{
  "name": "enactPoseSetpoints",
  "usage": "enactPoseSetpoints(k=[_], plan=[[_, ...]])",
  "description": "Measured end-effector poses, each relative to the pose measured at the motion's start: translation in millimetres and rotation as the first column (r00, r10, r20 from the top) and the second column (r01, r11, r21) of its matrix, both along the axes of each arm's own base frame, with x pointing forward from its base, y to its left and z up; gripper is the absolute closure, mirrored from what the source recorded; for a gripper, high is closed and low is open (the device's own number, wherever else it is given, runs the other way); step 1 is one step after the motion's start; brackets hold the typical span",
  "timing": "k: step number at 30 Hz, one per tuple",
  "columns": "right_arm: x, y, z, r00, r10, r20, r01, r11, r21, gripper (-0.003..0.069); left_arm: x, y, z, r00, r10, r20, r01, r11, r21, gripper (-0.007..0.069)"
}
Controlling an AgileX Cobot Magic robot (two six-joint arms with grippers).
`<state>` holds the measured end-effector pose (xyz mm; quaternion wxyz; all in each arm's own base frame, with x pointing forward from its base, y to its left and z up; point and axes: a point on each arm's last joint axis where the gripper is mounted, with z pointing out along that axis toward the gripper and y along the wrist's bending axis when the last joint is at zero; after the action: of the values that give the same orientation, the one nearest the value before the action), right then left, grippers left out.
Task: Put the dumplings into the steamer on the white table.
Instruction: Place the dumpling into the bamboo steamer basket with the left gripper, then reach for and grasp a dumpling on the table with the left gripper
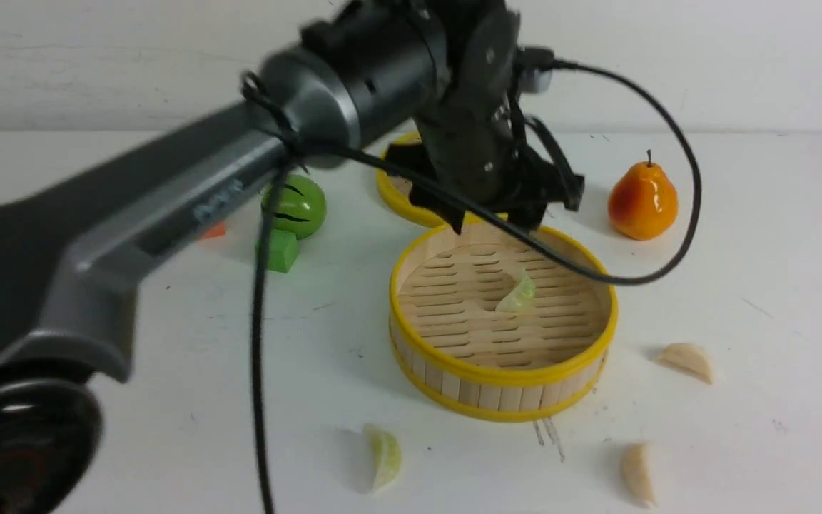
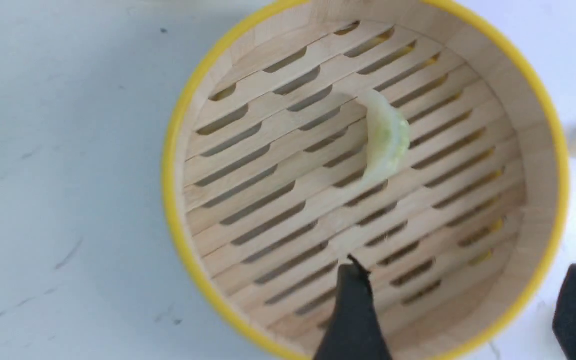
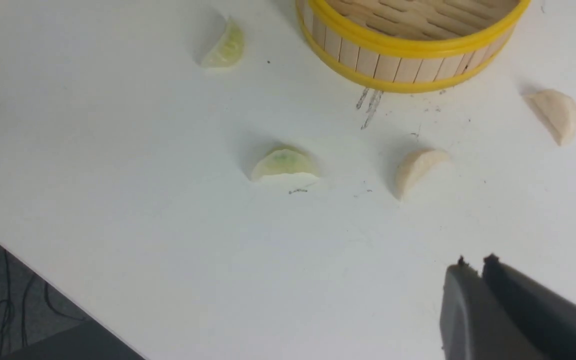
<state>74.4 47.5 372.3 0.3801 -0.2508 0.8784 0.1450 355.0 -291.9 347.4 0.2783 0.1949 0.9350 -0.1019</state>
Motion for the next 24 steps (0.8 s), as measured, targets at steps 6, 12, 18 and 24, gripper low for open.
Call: enactPoseSetpoints(k=[6, 12, 18, 24], plan=[[1.5, 0.5, 1.8, 1.000, -0.006, 0.022, 0.006, 1.000, 0.015, 0.0606, -32.8, 28.9, 53.5, 0.997, -0.051, 0.053, 0.050, 0.999, 0.010, 0.0128], [3.0, 1.3, 3.8, 0.999, -0.011, 0.045, 0.009, 0.999, 0.032, 0.0599, -70.7, 65.1, 53.9, 1.000, -0.026, -0.009, 0.027, 0.999, 0.043, 0.0128], [2.1, 3.9, 4.9, 0.999, -0.001, 0.037, -0.002, 0.998, 0.066, 0.0595, -111.0, 95.6, -4.7, 0.980, 0.088, -0.178, -0.068, 0.991, 0.113, 0.0128], [2.2, 4.3, 5.3, 0.999, -0.001, 0.039, -0.002, 0.997, 0.074, 0.0589, -116.1, 82.6, -76.3, 0.963, 0.136, -0.231, -0.117, 0.989, 0.094, 0.0128]])
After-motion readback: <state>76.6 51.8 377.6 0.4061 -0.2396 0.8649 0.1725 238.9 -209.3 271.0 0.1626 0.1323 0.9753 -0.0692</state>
